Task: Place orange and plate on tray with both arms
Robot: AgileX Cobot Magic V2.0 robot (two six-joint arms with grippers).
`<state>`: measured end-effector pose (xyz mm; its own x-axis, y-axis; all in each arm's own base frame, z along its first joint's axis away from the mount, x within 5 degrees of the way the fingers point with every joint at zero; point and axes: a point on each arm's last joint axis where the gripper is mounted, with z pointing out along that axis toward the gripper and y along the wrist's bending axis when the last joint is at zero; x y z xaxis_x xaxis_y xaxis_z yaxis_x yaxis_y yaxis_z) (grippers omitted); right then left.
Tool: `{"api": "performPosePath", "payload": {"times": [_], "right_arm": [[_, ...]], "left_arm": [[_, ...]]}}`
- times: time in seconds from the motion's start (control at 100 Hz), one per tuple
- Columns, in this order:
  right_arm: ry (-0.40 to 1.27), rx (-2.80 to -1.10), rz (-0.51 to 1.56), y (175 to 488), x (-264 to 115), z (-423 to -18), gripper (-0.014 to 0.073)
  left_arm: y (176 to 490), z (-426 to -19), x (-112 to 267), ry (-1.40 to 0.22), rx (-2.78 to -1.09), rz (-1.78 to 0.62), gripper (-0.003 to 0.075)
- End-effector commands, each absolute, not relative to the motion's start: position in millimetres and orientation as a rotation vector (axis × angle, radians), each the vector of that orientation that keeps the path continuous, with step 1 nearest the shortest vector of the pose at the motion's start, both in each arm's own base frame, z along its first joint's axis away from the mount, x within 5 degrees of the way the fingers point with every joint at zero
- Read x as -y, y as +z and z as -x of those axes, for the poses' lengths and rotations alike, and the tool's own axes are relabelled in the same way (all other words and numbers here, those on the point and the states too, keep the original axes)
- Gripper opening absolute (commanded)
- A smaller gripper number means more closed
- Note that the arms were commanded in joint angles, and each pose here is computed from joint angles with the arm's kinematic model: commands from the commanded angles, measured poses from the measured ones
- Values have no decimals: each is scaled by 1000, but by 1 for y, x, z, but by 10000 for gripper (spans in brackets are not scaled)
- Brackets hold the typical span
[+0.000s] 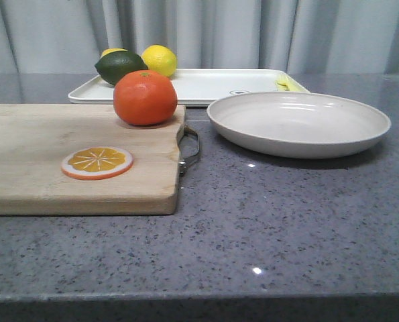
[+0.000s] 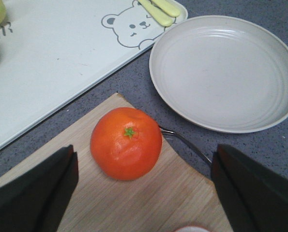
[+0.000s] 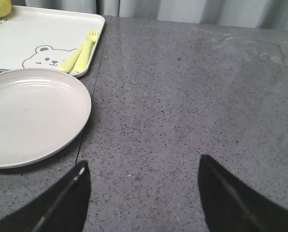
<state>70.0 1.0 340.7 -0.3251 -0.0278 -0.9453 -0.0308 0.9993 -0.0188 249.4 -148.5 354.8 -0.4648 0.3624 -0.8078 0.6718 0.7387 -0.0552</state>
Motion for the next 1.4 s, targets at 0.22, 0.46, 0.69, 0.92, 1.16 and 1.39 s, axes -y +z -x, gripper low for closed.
{"api": "performPosePath", "payload": {"times": [0.22, 0.46, 0.69, 0.92, 1.16, 1.39], "right_arm": [[-3, -1842, 46, 354, -1, -73, 486], [-3, -1842, 46, 354, -1, -73, 486], [-3, -1842, 46, 354, -1, -73, 486], [-3, -1842, 46, 354, -1, -73, 486], [-3, -1842, 46, 354, -1, -73, 486], [-3, -1842, 46, 354, -1, -73, 486]], "left_arm": [[363, -283, 172, -487, -2038, -746, 608], [347, -296, 178, -476, -2077, -749, 608], [331, -308, 182, -464, -2104, -741, 608], [312, -318, 187, -455, -2147, -745, 608], [298, -325, 190, -449, -2184, -753, 607], [298, -325, 190, -449, -2185, -753, 599]]}}
